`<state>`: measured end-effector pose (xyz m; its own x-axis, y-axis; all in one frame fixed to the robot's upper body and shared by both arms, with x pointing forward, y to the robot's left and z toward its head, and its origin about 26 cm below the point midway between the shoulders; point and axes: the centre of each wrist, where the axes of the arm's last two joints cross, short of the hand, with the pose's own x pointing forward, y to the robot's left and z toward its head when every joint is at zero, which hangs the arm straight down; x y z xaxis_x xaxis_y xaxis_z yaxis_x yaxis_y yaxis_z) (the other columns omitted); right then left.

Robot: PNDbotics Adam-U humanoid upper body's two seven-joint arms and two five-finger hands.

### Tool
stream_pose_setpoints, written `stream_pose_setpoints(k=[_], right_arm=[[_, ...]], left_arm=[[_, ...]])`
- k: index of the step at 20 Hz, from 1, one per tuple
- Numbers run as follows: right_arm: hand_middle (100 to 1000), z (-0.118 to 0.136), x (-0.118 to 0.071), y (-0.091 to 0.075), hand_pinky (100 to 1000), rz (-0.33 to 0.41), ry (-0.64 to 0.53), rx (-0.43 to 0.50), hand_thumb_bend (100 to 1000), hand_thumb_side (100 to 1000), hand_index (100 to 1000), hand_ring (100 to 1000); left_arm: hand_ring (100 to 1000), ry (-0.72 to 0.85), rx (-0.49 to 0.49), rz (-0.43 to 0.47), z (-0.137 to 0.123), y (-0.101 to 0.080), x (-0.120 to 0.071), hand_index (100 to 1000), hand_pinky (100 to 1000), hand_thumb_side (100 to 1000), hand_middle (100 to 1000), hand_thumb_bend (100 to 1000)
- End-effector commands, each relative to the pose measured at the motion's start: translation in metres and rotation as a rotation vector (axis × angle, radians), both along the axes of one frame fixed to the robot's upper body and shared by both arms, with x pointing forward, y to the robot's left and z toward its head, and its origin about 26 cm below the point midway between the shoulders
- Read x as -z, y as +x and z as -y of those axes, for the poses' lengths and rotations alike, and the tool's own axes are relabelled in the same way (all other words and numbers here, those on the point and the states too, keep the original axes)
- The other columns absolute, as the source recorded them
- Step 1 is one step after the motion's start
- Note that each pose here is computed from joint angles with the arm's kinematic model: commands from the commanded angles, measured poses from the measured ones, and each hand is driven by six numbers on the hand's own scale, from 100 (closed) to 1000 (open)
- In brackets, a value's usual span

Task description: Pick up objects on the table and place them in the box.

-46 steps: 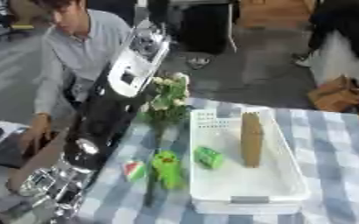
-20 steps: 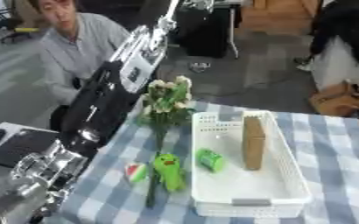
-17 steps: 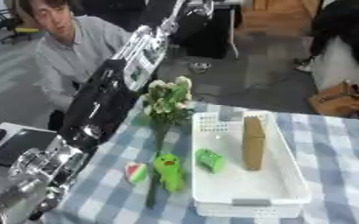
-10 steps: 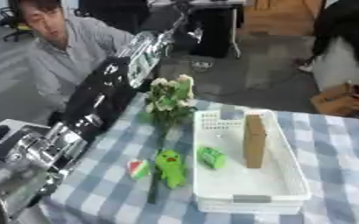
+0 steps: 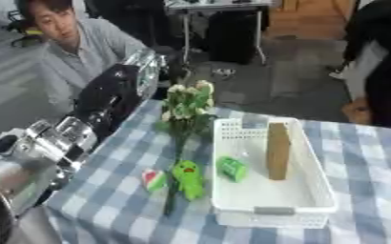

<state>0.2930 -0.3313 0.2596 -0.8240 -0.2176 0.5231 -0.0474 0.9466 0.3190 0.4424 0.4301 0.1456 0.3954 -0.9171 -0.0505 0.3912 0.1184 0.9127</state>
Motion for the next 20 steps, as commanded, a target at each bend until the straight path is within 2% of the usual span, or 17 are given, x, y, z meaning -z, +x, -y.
stream_pose_setpoints(k=[1, 2, 3, 4, 5, 8, 9, 15, 18, 20], right_arm=[[660, 0.0, -0.012, -0.003, 782, 0.025, -0.033, -0.003, 100, 261, 673, 762], [660, 0.0, -0.012, -0.003, 782, 0.025, -0.033, -0.003, 100, 261, 673, 762], [660, 0.0, -0.012, -0.003, 782, 0.024, -0.033, -0.004, 100, 261, 673, 761], [660, 0.0, -0.013, -0.003, 782, 0.023, -0.034, -0.006, 100, 261, 673, 761], [659, 0.0, -0.013, -0.003, 782, 0.022, -0.034, -0.007, 100, 261, 673, 761], [659, -0.001, -0.013, -0.003, 782, 0.018, -0.035, -0.009, 100, 261, 673, 761], [659, -0.001, -0.013, -0.003, 782, 0.017, -0.035, -0.009, 100, 261, 672, 760], [659, -0.001, -0.012, -0.003, 783, 0.008, -0.038, -0.009, 100, 261, 673, 760], [659, 0.0, -0.011, -0.003, 783, 0.005, -0.043, -0.006, 100, 261, 672, 760], [658, 0.001, -0.01, -0.004, 782, 0.002, -0.046, -0.004, 100, 261, 673, 760]], left_arm=[[1000, -0.035, -0.079, -0.117, -0.019, -0.001, -0.007, 1000, 1000, 987, 1000, 243], [1000, -0.054, -0.087, -0.154, -0.019, 0.0, -0.005, 1000, 1000, 987, 1000, 243], [1000, -0.084, -0.099, -0.202, -0.02, 0.0, -0.002, 1000, 1000, 1000, 1000, 564], [1000, -0.125, -0.114, -0.254, -0.02, 0.001, 0.002, 1000, 1000, 1000, 1000, 564], [1000, -0.155, -0.125, -0.288, -0.02, 0.002, 0.003, 1000, 1000, 1000, 1000, 612], [1000, -0.247, -0.168, -0.345, -0.02, 0.003, 0.009, 1000, 1000, 1000, 1000, 637], [1000, -0.269, -0.18, -0.352, -0.021, 0.002, 0.011, 1000, 1000, 1000, 1000, 686], [1000, -0.371, -0.219, -0.417, -0.019, -0.001, 0.038, 1000, 1000, 1000, 1000, 711], [1000, -0.408, -0.232, -0.46, -0.019, -0.003, 0.05, 1000, 1000, 1000, 1000, 683], [1000, -0.442, -0.236, -0.455, -0.019, -0.004, 0.055, 1000, 1000, 1000, 1000, 604]])
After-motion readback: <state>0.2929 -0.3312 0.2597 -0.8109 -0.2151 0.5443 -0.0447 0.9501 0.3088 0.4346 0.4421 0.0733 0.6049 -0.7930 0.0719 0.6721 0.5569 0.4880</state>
